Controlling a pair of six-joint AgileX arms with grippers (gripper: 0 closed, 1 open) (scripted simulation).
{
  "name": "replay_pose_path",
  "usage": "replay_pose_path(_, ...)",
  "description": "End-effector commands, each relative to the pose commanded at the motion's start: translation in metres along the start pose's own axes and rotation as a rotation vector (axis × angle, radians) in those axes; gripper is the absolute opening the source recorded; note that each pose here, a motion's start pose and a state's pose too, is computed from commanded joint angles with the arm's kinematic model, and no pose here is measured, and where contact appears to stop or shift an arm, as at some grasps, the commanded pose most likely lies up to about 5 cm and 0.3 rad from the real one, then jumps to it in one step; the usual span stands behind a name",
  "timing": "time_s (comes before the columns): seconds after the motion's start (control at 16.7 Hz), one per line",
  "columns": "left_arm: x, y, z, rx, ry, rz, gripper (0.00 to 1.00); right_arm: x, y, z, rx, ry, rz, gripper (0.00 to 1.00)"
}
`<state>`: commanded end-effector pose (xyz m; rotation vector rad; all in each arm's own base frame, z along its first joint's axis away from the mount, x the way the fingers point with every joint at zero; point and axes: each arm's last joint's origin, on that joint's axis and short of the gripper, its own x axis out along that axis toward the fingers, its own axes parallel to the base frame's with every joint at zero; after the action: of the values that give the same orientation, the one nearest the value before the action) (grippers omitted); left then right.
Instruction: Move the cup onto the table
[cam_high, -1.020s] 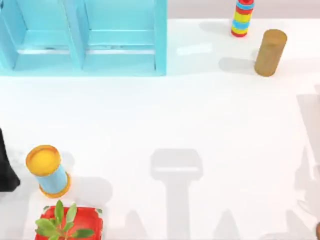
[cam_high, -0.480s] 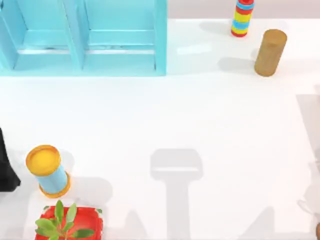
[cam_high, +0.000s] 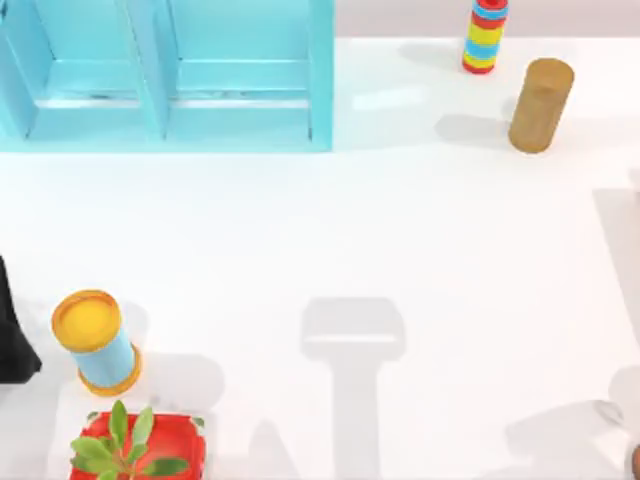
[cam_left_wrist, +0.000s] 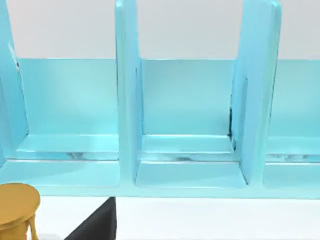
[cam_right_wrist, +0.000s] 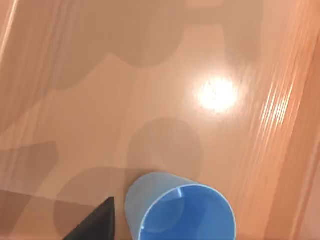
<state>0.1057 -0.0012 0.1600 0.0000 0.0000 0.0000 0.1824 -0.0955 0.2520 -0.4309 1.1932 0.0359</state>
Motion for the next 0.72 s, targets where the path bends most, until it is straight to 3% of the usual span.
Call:
replay_pose_path(0.36,0.0,0.0,0.0,0.0,0.0,0.0,1.0,0.028,-0.064,0.004,-0.104,0.256,0.282,1.0)
replay_pose_path(0.48,0.0,0.0,0.0,0.0,0.0,0.0,1.0,0.032,-0.073,0.003,-0.117,0.28,0.327,1.0)
replay_pose_path(0.72,0.0,0.0,0.0,0.0,0.0,0.0,1.0,0.033,-0.076,0.002,-0.12,0.285,0.337,1.0)
